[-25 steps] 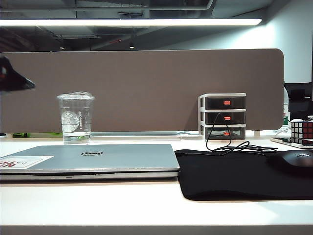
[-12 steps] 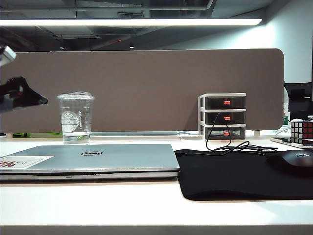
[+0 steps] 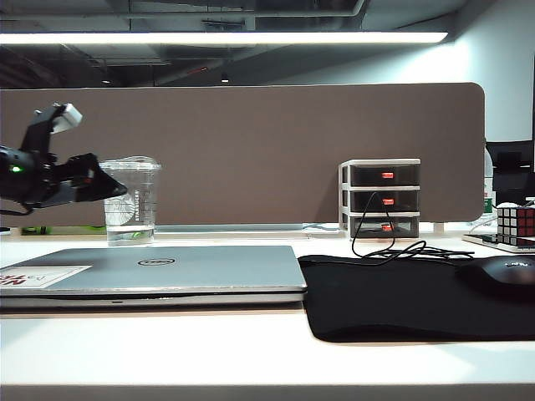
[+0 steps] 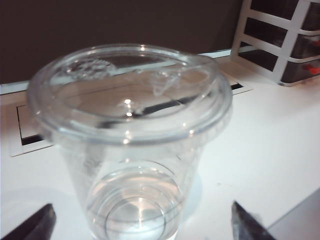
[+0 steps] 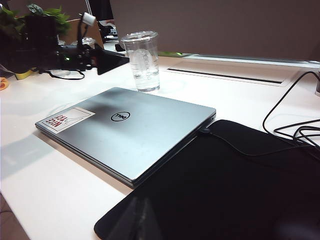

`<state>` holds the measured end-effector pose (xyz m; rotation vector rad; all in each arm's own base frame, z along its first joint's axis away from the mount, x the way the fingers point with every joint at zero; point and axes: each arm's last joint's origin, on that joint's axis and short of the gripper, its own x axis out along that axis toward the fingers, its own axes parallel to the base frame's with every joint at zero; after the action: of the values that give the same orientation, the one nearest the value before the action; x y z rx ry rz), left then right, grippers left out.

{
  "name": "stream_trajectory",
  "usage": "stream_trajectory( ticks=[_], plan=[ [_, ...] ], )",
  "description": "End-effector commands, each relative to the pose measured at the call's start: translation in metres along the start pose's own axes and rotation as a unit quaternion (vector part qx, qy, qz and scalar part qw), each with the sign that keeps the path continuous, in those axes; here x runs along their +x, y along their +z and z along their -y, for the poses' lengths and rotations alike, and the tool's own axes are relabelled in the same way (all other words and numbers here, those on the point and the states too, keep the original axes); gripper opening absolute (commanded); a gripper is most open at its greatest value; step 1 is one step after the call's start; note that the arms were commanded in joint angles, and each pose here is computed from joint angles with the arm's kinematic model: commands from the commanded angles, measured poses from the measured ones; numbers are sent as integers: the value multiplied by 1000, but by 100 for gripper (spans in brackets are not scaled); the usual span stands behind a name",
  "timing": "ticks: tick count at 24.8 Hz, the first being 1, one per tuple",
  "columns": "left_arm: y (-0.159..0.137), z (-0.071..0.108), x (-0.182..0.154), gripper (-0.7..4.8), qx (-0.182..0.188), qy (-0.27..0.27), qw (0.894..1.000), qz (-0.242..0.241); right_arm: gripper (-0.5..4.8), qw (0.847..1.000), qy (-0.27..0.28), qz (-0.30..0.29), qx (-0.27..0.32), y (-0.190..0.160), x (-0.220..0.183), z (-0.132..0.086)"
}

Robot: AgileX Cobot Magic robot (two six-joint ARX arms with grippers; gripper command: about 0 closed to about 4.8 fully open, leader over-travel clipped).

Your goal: Pick up the coffee cup and place it on the left side of the laptop.

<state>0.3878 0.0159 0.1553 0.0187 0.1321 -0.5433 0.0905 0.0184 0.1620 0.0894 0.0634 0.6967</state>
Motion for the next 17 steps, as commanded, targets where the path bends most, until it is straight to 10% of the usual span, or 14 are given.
stream_trajectory(
  ticks=[1, 17],
  plan=[
    [-1, 0, 9, 479, 2, 20, 1000, 1, -1, 1000, 2, 2, -1, -1, 0, 0],
    [-5, 3, 50, 479, -7, 31, 999, 4, -1, 1000, 4, 2, -1, -1, 0, 0]
  ],
)
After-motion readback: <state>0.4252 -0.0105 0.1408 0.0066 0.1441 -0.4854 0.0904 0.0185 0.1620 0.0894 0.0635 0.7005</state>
